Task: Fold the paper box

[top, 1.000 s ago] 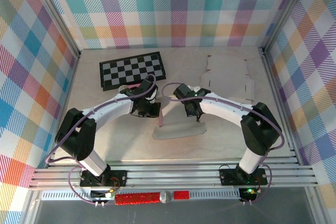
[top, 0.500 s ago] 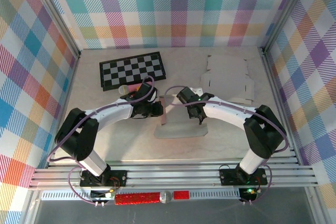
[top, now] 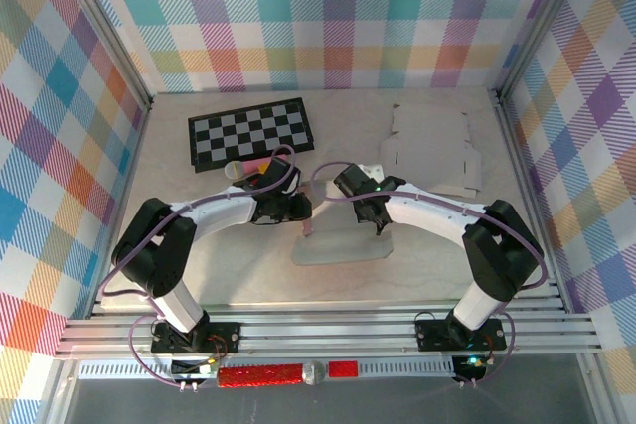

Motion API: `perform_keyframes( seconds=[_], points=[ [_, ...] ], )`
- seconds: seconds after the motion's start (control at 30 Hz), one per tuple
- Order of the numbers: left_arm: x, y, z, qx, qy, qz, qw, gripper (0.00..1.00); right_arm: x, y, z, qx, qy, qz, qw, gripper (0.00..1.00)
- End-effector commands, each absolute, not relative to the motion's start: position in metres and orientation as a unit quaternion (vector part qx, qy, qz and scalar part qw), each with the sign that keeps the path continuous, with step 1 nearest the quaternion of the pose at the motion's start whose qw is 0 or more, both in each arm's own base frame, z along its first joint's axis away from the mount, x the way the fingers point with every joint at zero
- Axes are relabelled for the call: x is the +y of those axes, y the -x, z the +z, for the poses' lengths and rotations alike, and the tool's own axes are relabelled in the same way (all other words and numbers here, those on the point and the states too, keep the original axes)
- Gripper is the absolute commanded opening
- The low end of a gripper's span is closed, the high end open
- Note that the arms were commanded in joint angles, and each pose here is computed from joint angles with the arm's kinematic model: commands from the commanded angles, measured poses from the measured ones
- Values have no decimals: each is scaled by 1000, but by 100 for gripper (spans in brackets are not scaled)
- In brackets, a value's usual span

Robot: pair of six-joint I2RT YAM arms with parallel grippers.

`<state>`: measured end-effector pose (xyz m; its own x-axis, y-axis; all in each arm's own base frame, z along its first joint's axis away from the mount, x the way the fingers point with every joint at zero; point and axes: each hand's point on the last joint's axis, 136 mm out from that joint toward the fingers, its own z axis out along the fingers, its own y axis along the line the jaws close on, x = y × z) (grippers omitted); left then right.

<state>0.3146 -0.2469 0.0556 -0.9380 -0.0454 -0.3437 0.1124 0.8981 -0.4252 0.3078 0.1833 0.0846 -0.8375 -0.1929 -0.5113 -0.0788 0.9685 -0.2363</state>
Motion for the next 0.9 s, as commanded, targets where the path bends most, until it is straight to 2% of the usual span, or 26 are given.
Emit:
perform_keyframes(
  seconds=[0.0,0.2,0.67,0.87],
  points=[
    [-249,-325,61,959,-20,-203,199,18,189,-309,91,950,80,-100,284,0],
    [-238,-319,58,969,-5,-132,210,0,183,-309,90,951,63,-123,277,0],
    [-225,-303,42,975,71,-7,209,0,186,-307,80,958,51,-129,253,0],
    [-219,-300,46,967,94,36,234,0,190,-308,78,959,51,-125,248,0]
  ],
)
